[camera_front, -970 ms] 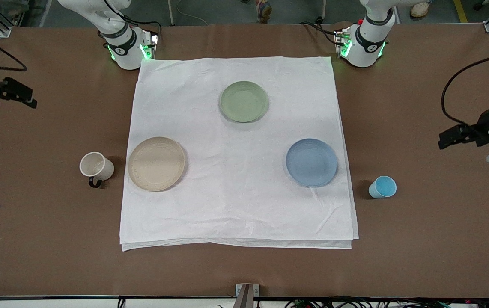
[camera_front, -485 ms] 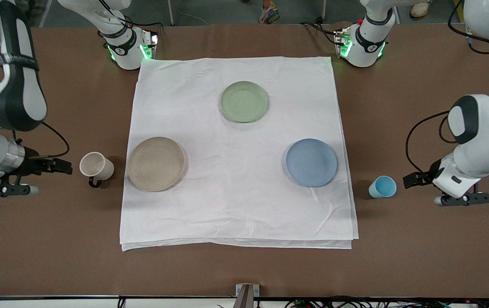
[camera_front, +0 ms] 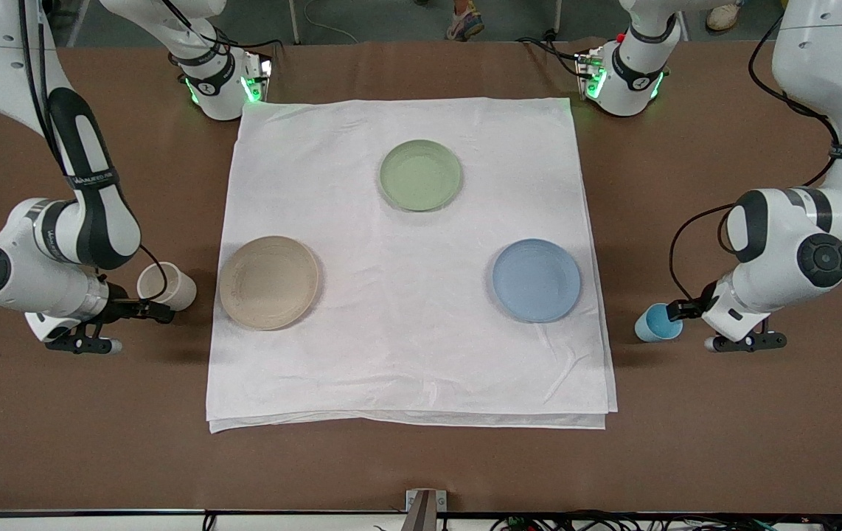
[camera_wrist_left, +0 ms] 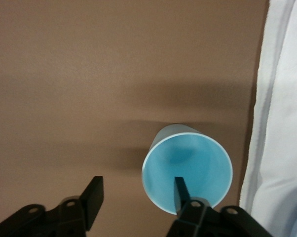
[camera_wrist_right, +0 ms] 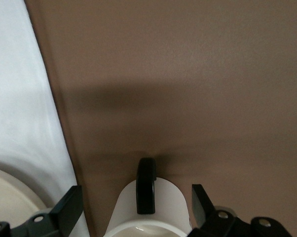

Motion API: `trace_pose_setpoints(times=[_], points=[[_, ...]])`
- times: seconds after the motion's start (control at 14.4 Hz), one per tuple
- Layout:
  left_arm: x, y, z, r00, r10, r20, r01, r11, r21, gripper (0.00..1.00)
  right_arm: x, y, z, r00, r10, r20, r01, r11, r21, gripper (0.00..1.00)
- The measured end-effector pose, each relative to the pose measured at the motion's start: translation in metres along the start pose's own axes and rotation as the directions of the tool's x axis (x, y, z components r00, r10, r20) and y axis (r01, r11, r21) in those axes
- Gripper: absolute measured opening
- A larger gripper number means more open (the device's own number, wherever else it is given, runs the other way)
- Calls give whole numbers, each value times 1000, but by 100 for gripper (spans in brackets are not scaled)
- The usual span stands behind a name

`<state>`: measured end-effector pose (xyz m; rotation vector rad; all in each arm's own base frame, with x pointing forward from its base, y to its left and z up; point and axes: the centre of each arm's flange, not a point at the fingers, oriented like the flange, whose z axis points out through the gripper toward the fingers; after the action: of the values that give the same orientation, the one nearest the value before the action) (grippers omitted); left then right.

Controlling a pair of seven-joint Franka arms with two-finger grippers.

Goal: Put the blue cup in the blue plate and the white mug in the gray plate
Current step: 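Grasp the white mug with the right gripper while the left gripper grasps the cup, then lower the mug onto the beige plate while the left gripper lowers the cup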

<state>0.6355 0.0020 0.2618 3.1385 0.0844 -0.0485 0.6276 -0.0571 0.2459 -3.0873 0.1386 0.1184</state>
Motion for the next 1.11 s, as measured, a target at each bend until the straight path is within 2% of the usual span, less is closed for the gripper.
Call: trace_pose_setpoints(times=[0.07,0.14,0.21,0.42,0.49,0.62,0.69,0.76,0.9,0.97,1.11], points=[[0,0,7,1000,0,6,0,1000,-1,54,-2,0,7,1000,1,10,-1,1000,0,92],[0,0,13,1000,0,10,0,1000,-1,53,-3,1,11,1000,1,16,-1,1000,-1,91],[0,0,19,1000,0,15,0,1000,-2,48,-4,0,13,1000,1,21,-1,1000,-1,86],[0,2,26,1000,3,18,-2,1000,-3,16,-6,-1,17,999,-2,32,2,1000,0,56],[2,4,23,1000,5,12,-5,1000,-4,6,-6,-2,17,999,-2,33,2,1000,0,43],[5,10,11,1000,14,-10,-14,1000,-7,3,-5,-3,17,1000,-5,31,5,1000,1,23],[7,13,2,1000,18,-21,-18,1000,-7,3,-4,-6,13,1000,-10,28,10,1000,2,19],[6,19,-9,1000,19,-22,-19,1000,-7,3,-2,-13,5,999,-18,40,18,1000,6,19],[-4,47,-35,1000,-6,17,6,1000,-8,3,1,-43,-35,994,17,109,-19,1000,14,19],[-11,69,-47,999,-25,37,25,1000,-10,3,0,-67,-60,990,55,128,-57,998,12,19],[-30,117,-62,996,-63,63,64,998,-17,3,-16,-139,-95,985,114,126,-115,993,2,19]])
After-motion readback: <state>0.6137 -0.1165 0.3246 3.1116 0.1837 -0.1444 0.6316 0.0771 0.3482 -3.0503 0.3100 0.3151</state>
